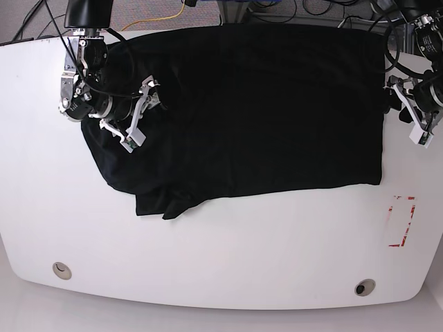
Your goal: Layout the t-shirt on the table in an organized manner, then fold the t-shirt properly
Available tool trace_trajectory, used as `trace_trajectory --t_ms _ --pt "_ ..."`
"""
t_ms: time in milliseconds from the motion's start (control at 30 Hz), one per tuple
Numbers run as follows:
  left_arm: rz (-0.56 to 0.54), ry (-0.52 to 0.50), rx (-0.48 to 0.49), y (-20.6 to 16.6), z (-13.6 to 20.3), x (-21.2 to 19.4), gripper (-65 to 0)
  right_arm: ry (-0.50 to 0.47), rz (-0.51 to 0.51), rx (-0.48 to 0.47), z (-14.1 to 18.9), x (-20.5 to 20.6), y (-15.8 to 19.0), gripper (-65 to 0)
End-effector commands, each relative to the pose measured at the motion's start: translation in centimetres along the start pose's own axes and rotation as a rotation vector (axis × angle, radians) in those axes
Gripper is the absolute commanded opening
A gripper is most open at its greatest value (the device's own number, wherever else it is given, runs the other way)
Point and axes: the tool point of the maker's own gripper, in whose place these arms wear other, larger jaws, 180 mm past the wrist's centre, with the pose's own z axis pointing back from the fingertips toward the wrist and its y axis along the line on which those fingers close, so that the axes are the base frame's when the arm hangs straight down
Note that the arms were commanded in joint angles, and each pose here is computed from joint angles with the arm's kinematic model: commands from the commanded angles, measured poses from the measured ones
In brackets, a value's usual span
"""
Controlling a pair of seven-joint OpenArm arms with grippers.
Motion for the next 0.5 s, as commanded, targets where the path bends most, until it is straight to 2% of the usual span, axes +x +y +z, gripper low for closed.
trace_trajectory --t_ms 0,167,233,367,467 --pt "-0.023 -0.032 0.012 0.39 0.65 1.13 -25.8 -0.052 0.022 -0.009 0.6 1.64 -0.33 -17.6" --pt "-0.022 -0.032 0.013 0.42 0.68 1.13 -25.8 -0.053 0.021 -0.008 0.57 1.66 -0.28 -19.7" --pt "-0.021 -0.031 0.013 0.41 0.67 1.07 -25.8 -0.055 0.021 -0.008 0.57 1.69 -0.28 -25.5" --pt "-0.021 -0.029 0.012 0.4 0.66 1.01 -25.8 -0.055 0.019 -0.007 0.53 1.64 -0.3 -43.4" --pt "-0.021 -0.029 0.012 0.4 0.66 1.01 -25.8 -0.044 0.007 -0.002 0.27 1.24 -0.37 -46.9"
